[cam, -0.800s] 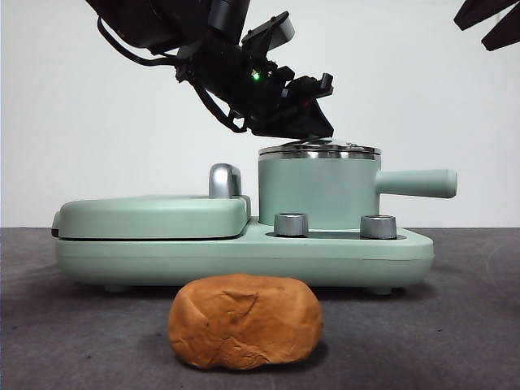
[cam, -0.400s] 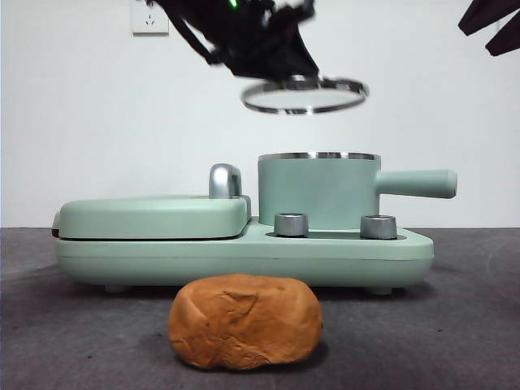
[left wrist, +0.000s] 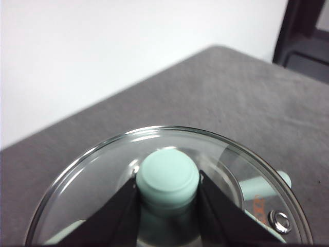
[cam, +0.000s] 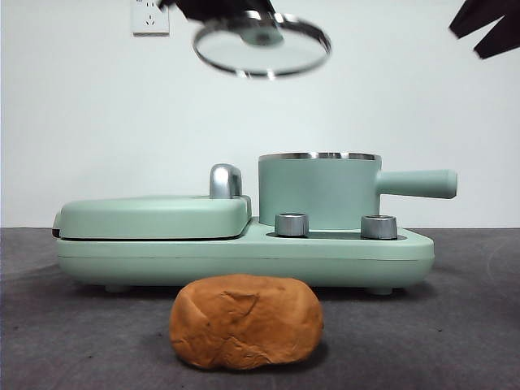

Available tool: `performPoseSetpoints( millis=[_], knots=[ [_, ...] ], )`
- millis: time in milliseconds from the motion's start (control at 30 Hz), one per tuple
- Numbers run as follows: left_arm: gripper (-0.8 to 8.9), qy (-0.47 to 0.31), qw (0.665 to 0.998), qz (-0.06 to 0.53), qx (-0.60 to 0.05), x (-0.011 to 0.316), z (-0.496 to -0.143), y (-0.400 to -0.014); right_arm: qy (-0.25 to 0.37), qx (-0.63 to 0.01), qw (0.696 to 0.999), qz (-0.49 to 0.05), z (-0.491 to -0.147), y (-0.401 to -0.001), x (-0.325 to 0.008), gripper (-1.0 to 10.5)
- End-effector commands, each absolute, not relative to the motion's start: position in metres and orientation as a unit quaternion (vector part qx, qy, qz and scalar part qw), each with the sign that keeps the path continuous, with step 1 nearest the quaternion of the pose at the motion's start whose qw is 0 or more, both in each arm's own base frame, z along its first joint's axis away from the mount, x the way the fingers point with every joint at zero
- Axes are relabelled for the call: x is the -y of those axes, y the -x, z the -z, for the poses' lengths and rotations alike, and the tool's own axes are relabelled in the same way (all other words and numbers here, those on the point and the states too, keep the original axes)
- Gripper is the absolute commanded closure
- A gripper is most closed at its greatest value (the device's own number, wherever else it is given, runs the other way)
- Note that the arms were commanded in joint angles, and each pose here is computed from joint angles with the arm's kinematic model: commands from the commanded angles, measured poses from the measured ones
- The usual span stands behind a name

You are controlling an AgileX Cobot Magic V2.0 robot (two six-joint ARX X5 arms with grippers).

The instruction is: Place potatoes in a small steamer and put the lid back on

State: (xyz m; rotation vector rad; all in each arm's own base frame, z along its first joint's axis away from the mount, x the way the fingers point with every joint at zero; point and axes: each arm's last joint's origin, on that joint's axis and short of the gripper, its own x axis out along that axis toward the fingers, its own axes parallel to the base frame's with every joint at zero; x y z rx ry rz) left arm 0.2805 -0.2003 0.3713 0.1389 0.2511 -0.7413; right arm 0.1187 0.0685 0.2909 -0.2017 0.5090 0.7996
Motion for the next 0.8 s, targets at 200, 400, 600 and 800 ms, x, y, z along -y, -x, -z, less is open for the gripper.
performPoseSetpoints(
  millis=[200, 400, 600, 800],
  knots=[
    [7.99, -0.062, 0.929, 0.34, -0.132, 0.177, -0.36, -0.251, 0.145, -0.271, 0.838, -0.452, -0.28, -0.13, -0.098, 6.0],
    [7.99, -0.055, 0.931, 0.332, -0.144, 0.159, -0.346, -0.226, 0.184, -0.279, 0.794, -0.508, -0.264, -0.138, -0.133, 6.0],
    [7.99, -0.051, 0.933, 0.332, -0.126, 0.15, -0.356, -0.213, 0.212, -0.296, 0.755, -0.545, -0.24, -0.146, -0.166, 6.0],
    [7.99, -0.047, 0.935, 0.332, -0.113, 0.146, -0.362, -0.207, 0.243, -0.313, 0.721, -0.569, -0.212, -0.153, -0.193, 6.0]
  ],
)
